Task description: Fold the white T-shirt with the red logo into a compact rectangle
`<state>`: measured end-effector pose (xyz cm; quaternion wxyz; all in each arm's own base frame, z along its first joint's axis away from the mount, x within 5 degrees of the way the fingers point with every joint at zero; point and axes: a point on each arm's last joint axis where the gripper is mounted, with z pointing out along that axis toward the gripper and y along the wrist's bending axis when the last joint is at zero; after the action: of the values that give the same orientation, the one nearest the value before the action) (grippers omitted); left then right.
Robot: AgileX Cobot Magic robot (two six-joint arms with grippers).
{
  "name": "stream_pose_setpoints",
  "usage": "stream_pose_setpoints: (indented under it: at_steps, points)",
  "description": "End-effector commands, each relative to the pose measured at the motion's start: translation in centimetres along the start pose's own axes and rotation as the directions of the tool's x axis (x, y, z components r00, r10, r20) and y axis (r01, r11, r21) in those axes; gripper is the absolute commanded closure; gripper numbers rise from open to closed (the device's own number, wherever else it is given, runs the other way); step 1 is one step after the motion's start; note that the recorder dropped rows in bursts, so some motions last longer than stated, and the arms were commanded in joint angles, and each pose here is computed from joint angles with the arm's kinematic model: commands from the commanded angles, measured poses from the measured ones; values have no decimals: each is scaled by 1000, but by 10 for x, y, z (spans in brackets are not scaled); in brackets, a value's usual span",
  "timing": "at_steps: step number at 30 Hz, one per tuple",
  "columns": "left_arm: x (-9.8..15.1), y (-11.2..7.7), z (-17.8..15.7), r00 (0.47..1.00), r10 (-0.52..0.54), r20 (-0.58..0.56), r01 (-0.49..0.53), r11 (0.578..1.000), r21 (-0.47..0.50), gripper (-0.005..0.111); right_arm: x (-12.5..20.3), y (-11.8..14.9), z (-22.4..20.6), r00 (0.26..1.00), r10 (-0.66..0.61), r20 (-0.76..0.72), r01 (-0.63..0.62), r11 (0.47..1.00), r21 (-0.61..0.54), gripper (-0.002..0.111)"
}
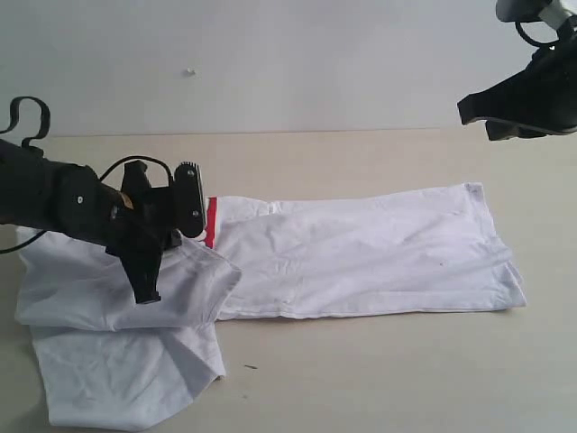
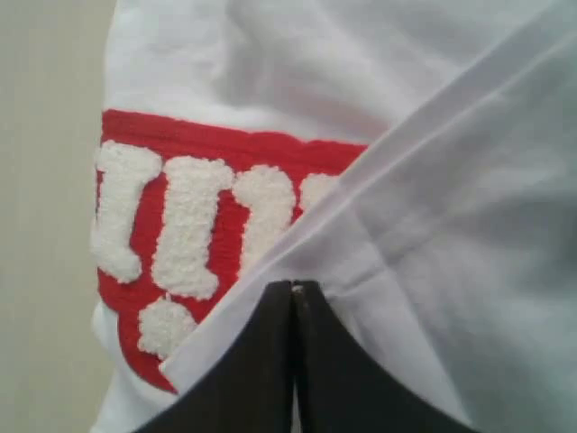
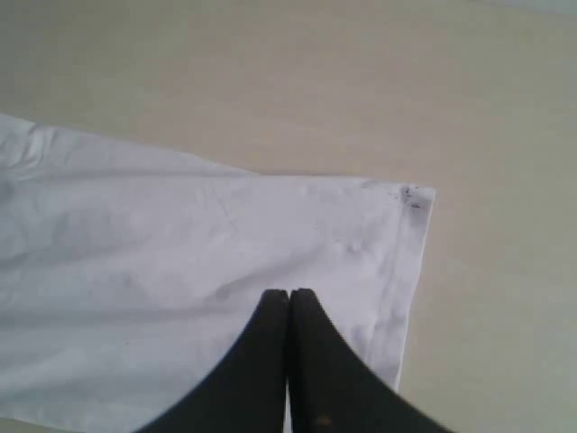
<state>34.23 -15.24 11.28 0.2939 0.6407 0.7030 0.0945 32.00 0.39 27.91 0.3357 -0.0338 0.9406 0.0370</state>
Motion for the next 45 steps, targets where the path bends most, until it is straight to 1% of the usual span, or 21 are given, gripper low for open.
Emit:
stream_pose_setpoints:
  at_steps: [1, 4, 6, 7, 8, 10, 12, 14, 17, 18, 20, 22, 25, 27, 29, 34, 36, 38, 40, 43, 45]
  points:
    - [-4, 7, -4, 1000, 0, 23, 1, 999, -47, 107, 0, -2, -3, 1000, 0, 9, 0, 1000, 4, 108]
    - [-10, 18, -14, 999, -25, 49, 29, 996, -88, 107, 0, -2, -3, 1000, 0, 9, 0, 1000, 4, 108]
    - [-14, 24, -21, 994, -89, 68, 95, 990, -100, 107, 0, -2, -3, 1000, 0, 9, 0, 1000, 4, 108]
    - [-15, 24, -24, 991, -118, 66, 123, 989, -86, 107, 0, -2, -3, 1000, 0, 9, 0, 1000, 4, 108]
    - [-16, 22, -27, 991, -122, 58, 126, 990, -59, 107, 0, -2, -3, 1000, 0, 9, 0, 1000, 4, 108]
    - [-19, 10, -29, 994, -107, 12, 106, 993, 52, 107, 0, -2, -3, 1000, 0, 9, 0, 1000, 4, 108]
    - [-22, -1, -30, 996, -90, -17, 92, 987, 133, 106, 0, -2, -3, 1000, 0, 9, 0, 1000, 4, 108]
    - [-28, -4, -33, 987, -157, -16, 158, 972, 172, 100, 0, -2, -3, 1000, 0, 9, 0, 1000, 4, 108]
    - [-43, 1, -45, 965, -261, -13, 255, 926, 277, 82, 2, -1, -3, 1000, 7, -6, -7, 1000, -3, 108]
    - [-47, 2, -48, 963, -270, -20, 262, 909, 324, 77, 2, -1, -3, 1000, 9, -7, -9, 1000, -5, 108]
    - [-50, -2, -53, 968, -246, -45, 242, 878, 413, 66, 2, -1, -3, 1000, 10, -10, -11, 1000, -7, 108]
    - [-49, -5, -51, 975, -218, -52, 217, 868, 446, 61, 2, -1, -3, 1000, 10, -10, -11, 1000, -7, 108]
    - [-53, -9, -47, 978, -206, -25, 194, 864, 465, 58, 1, -1, -3, 1000, 11, -3, -11, 1000, -5, 108]
    - [-57, -13, -43, 988, -153, 8, 132, 877, 462, 58, 1, -1, -3, 1000, 14, -2, -14, 1000, -8, 108]
    - [-58, -15, -37, 992, -123, 16, 103, 890, 445, 58, 1, -1, -3, 1000, 14, -1, -14, 1000, -7, 108]
    - [-46, -19, -1, 998, -56, -18, 59, 925, 375, 59, 2, 0, -3, 1000, 14, -8, -14, 1000, -9, 108]
    - [-41, -17, 11, 998, -59, -20, 62, 942, 329, 59, 2, 0, -3, 1000, 14, -10, -14, 1000, -9, 108]
    - [-40, -17, 18, 997, -70, -16, 71, 950, 305, 59, 2, 0, -3, 1000, 14, -10, -14, 1000, -9, 108]
    - [-40, -16, 20, 998, -68, -11, 68, 956, 285, 59, 2, 0, -3, 1000, 14, -10, -14, 1000, -9, 108]
    - [-43, -11, 14, 997, -72, 1, 69, 962, 264, 59, 2, 0, -3, 1000, 14, -7, -14, 1000, -8, 108]
    - [-45, -9, 6, 997, -80, 4, 76, 958, 276, 60, 1, -1, -3, 1000, 14, 0, -14, 1000, -7, 108]
